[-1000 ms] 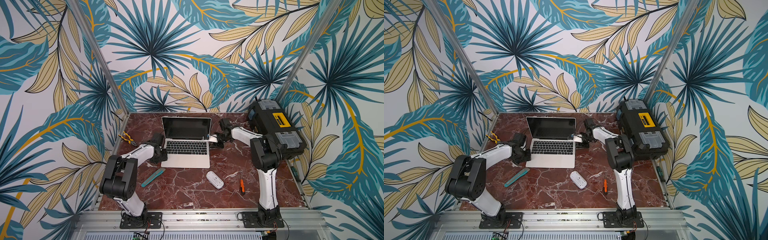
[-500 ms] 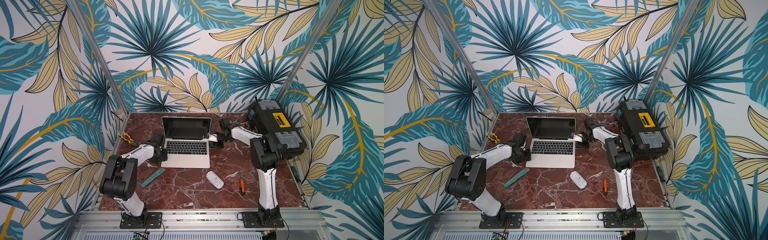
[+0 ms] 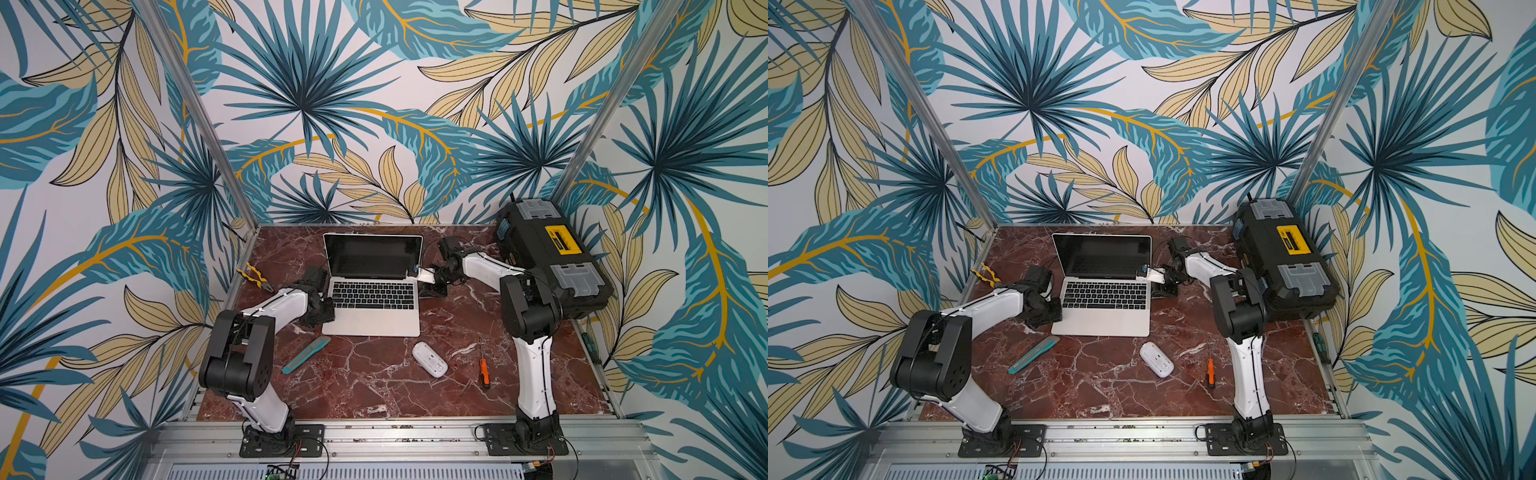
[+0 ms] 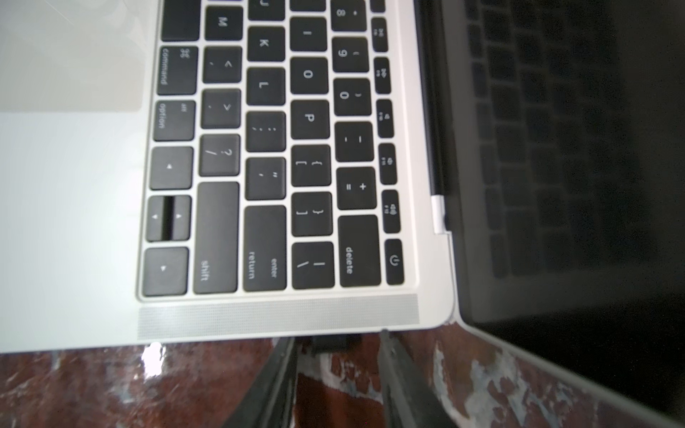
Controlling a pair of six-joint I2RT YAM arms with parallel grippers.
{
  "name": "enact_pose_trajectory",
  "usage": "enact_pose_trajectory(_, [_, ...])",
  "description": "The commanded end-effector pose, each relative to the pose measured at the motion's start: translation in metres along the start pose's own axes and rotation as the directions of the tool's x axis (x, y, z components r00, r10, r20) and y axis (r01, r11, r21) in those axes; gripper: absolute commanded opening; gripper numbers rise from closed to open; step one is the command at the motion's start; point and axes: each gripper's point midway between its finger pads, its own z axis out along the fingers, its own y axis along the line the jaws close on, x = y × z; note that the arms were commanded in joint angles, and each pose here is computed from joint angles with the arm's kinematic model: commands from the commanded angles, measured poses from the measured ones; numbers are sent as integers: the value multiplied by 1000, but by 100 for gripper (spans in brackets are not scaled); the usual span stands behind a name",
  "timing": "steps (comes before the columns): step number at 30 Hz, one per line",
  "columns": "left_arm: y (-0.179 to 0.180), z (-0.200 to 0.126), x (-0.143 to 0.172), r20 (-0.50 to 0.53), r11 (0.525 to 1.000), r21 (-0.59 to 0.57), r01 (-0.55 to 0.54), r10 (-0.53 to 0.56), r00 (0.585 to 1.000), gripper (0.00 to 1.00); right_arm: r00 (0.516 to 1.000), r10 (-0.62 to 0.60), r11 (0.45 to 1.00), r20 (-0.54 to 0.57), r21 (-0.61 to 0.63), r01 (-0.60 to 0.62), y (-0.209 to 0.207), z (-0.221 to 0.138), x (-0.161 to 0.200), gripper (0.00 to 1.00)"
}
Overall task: Remove the wireless mouse receiver from the laptop
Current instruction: Take out the USB plug from the USB port.
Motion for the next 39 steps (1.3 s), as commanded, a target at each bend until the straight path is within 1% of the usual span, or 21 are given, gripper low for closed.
enact_pose_trajectory(1, [17,16,36,-125,998,-63,-16,8,992,47,991,88,976,-104,-191,-107,53,31,35,41])
enact_pose_trajectory(9, [17,16,36,-127,998,-64,-16,8,992,47,990,79,974,-117,-203,-101,52,38,35,35])
enact_pose_trajectory(15, [17,16,36,-126,998,-63,-15,7,992,47,988,84,977,-126,-185,-107,44,41,34,33])
enact_pose_trajectory(22, [17,16,36,-126,998,-64,-15,7,992,47,985,91,975,-145,-189,-118,42,45,34,33])
enact_pose_trajectory(23, [17,16,36,-126,998,-63,-15,7,992,47,984,94,975,-149,-188,-121,42,45,35,32])
enact_pose_trajectory(25, [17,16,36,-125,998,-63,-16,8,992,47,983,93,975,-157,-186,-121,42,47,36,26])
enact_pose_trajectory(31, [17,15,36,-124,998,-64,-16,8,992,47,982,92,978,-165,-169,-120,39,49,37,19])
enact_pose_trajectory(39, [17,15,37,-124,998,-65,-18,10,992,47,986,76,980,-149,-174,-102,41,46,33,16])
